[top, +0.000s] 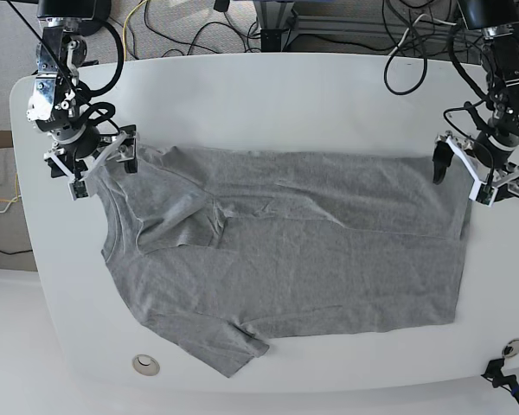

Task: Fold the T-shirt properly
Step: 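Grasp the shoulder corners again and pull the shirt toward the robot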

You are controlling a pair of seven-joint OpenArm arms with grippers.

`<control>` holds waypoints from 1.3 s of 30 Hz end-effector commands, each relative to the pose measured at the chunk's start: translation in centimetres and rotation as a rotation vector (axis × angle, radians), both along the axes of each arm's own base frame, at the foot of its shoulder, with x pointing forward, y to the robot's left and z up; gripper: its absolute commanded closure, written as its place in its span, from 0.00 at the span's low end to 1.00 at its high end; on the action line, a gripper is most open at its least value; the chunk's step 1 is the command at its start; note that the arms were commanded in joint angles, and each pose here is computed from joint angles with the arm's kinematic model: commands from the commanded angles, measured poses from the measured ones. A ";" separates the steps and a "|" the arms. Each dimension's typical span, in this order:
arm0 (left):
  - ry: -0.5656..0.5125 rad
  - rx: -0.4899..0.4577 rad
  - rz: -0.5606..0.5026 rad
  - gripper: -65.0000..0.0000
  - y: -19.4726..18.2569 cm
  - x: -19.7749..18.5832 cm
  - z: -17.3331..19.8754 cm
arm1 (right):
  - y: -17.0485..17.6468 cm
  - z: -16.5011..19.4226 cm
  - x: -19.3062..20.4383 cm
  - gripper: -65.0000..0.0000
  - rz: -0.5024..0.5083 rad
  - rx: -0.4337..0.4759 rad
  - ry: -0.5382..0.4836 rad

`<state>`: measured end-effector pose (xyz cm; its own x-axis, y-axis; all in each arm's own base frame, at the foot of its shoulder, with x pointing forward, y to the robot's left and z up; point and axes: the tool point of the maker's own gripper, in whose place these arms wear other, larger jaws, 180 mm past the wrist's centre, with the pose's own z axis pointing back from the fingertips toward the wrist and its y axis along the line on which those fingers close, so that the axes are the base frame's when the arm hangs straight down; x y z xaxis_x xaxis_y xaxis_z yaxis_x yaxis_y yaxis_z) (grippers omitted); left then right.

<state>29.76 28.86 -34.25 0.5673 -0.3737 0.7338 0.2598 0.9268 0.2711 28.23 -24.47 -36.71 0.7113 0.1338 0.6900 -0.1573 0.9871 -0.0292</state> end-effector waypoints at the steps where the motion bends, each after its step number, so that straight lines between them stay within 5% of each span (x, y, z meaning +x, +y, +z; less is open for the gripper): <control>1: -0.056 0.009 -0.008 0.00 0.3 0.9 1.7 | -0.9 -0.1 0.6 0.14 0.031 -0.027 -0.010; 8: -0.021 0.009 -0.008 0.00 0.3 -0.3 0.6 | -4.6 -2.2 1.5 0.14 -0.007 0.003 -0.006; 18: -0.006 0.009 -0.005 0.00 0.3 -0.8 0.2 | -3.3 -4.3 0.9 0.16 -0.012 0.081 0.005; 20: -0.010 0.010 0.000 0.00 0.5 -0.8 0.3 | -3.0 -4.6 0.6 0.31 -0.013 0.087 0.011; 25: -0.024 0.001 0.013 0.00 0.9 0.2 0.5 | -2.1 -5.5 0.2 0.97 0.006 0.115 0.031; 39: 0.099 -0.101 0.141 0.00 4.0 0.9 -4.8 | -1.5 -6.7 -0.7 1.00 0.045 0.138 0.067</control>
